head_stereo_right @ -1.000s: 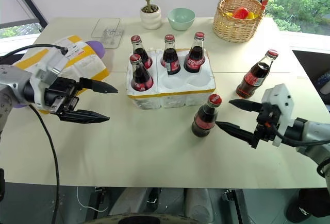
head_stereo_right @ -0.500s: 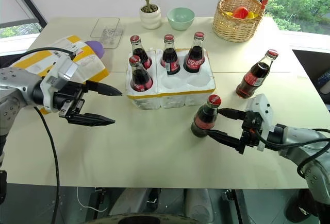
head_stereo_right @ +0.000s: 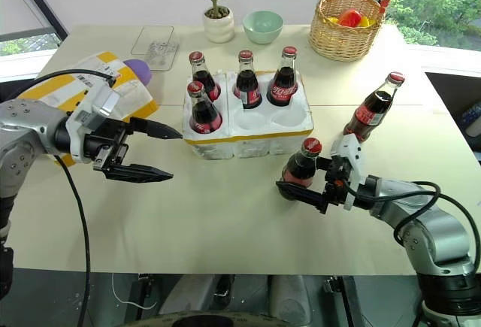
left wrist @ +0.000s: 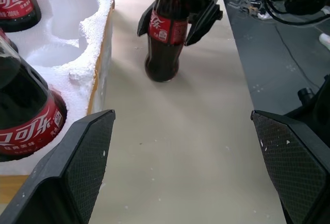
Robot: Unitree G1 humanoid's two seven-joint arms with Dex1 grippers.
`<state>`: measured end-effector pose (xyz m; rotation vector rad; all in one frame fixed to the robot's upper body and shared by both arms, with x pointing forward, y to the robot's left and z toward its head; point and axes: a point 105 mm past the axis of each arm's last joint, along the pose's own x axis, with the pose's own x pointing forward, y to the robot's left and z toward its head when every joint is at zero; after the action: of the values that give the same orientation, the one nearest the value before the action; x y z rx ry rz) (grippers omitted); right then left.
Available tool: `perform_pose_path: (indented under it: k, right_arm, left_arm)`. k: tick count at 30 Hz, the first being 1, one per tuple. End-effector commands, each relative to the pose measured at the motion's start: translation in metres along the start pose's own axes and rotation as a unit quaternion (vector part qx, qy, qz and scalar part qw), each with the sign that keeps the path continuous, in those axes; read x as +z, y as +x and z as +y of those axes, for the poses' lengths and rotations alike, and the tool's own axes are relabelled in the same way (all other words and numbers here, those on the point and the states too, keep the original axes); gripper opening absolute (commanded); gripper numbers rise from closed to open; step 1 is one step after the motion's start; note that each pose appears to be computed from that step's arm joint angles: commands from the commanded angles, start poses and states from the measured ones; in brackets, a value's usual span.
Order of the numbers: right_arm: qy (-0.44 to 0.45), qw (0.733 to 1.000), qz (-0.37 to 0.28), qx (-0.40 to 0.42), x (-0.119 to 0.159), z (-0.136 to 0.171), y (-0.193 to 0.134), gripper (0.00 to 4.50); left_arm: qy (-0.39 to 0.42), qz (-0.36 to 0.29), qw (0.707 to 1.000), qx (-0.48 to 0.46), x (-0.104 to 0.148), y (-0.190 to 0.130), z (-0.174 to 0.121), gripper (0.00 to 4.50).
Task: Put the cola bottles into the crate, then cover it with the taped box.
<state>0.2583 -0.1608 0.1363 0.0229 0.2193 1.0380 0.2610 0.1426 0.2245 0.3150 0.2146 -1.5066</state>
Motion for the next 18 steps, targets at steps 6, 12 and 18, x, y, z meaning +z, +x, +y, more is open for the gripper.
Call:
perform_pose_path:
  k: [6, 12, 18]
  right_arm:
    - [-0.03, 0.998, -0.041, 0.031, 0.034, 0.016, -0.007, 2.82]
    - [-0.066, 0.987, -0.114, 0.09, 0.101, 0.034, -0.01, 2.82]
    - [-0.12, 0.973, -0.173, 0.092, 0.166, 0.025, 0.017, 2.82]
  left_arm:
    - [0.023, -0.007, 1.0, 0.004, 0.012, -0.001, 0.0, 4.5]
    - [0.023, -0.019, 0.999, 0.015, 0.016, -0.003, 0.005, 4.5]
    - [0.023, -0.035, 0.999, 0.034, 0.019, -0.004, 0.011, 4.5]
